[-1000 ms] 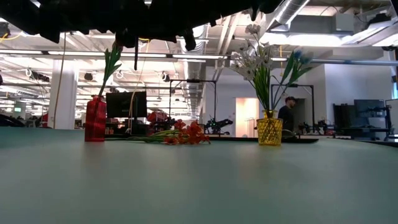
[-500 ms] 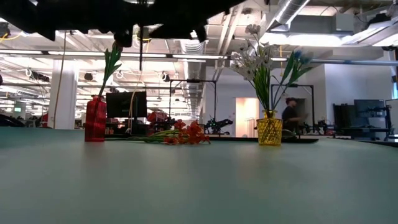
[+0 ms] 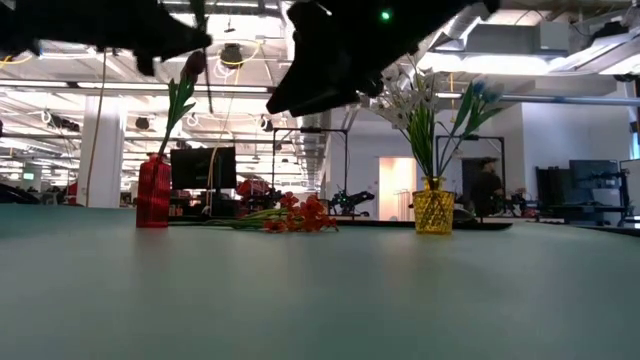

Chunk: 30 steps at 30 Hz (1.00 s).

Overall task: Sort flowers into vase by color
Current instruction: Put the bottom red flowers into the red vase

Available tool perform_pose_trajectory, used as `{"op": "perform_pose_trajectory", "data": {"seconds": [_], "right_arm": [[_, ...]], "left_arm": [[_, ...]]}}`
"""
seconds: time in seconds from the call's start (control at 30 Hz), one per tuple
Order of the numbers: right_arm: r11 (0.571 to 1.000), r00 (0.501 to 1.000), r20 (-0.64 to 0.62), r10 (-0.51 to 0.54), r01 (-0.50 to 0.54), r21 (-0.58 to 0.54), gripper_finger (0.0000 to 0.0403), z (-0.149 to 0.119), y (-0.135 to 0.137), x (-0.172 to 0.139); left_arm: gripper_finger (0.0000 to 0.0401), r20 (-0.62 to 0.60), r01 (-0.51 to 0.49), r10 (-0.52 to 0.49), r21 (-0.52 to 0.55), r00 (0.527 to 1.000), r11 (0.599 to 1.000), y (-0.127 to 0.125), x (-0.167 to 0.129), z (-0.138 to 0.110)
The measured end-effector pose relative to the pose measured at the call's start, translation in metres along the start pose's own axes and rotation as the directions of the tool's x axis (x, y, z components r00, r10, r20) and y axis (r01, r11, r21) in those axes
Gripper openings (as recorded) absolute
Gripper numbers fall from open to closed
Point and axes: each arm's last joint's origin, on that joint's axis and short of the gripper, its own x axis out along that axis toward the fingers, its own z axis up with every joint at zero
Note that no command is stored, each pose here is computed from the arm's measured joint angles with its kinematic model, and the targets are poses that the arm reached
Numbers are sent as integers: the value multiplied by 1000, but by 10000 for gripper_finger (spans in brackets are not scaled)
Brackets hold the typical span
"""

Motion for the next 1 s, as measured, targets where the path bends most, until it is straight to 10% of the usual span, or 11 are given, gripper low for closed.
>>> {"op": "perform_pose_trajectory", "data": {"seconds": [0.27,1.0], "right_arm": [[998,998,42,57,-58,17,270,-18,12,-7],[997,997,10,77,-77,-12,270,-22,16,-10]], "left_arm": [[0,84,-381,375,69,923,922,20,-23,-17],[0,43,-534,534,125,845,836,28,-33,-22]]}}
